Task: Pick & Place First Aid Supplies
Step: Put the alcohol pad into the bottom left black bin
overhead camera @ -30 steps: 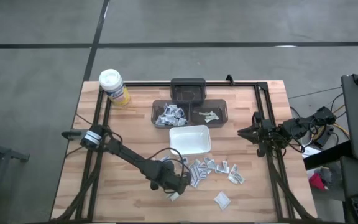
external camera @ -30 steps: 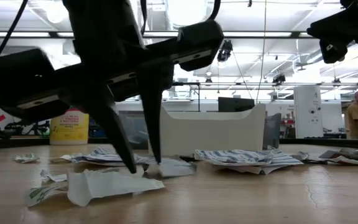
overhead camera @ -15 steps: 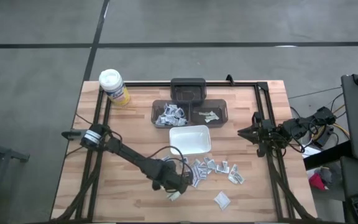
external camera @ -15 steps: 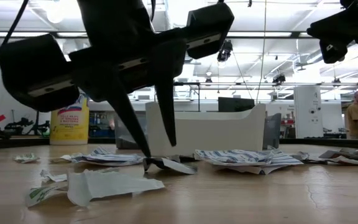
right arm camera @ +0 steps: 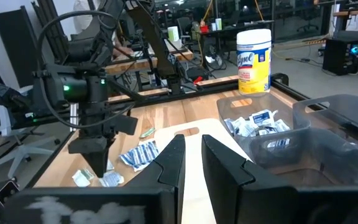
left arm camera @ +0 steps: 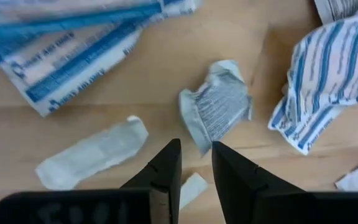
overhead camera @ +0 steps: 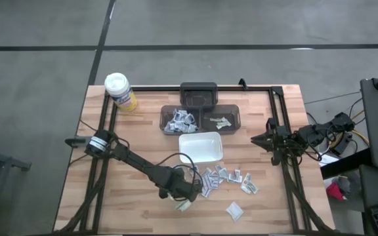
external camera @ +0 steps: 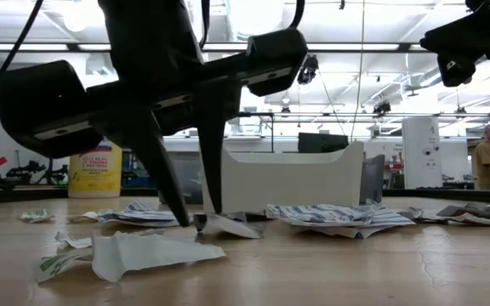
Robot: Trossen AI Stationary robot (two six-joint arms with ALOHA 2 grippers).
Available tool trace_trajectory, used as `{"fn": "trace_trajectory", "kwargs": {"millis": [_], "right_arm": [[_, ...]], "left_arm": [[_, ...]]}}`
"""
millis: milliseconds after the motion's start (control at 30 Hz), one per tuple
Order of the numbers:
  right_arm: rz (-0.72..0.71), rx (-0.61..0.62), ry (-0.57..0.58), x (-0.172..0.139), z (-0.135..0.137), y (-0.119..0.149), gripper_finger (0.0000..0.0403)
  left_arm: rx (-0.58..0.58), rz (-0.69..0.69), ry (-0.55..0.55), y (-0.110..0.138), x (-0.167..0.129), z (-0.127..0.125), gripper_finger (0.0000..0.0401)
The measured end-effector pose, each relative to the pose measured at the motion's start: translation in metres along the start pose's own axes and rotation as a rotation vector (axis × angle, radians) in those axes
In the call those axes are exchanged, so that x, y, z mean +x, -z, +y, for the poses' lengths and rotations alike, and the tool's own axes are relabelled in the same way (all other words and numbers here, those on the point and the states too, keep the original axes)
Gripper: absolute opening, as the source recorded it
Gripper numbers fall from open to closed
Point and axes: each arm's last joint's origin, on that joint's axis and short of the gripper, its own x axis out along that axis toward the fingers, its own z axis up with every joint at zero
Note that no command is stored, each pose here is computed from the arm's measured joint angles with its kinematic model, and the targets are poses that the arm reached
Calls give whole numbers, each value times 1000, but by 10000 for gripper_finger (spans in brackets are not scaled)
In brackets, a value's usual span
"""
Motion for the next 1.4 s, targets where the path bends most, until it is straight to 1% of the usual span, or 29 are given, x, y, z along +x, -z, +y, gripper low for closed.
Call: {"fn": "trace_trajectory", "kwargs": {"millis": [233,733,1000,1267,1400], "right_arm": [[0,0,0,0,0,0,52],[0,0,0,0,0,0,52],[0,0,0,0,0,0,52],[0,0,0,0,0,0,52],[0,0,0,0,0,0,52]], "left_arm": [[0,-17,-28,-3,3,6,83],[-3,-2,-1,-4,6,5,83],[0,13,32,-3,5,1,83],[34,6,40,-5,5,0,83],[61,-4,42,-10,8,1,83]]}}
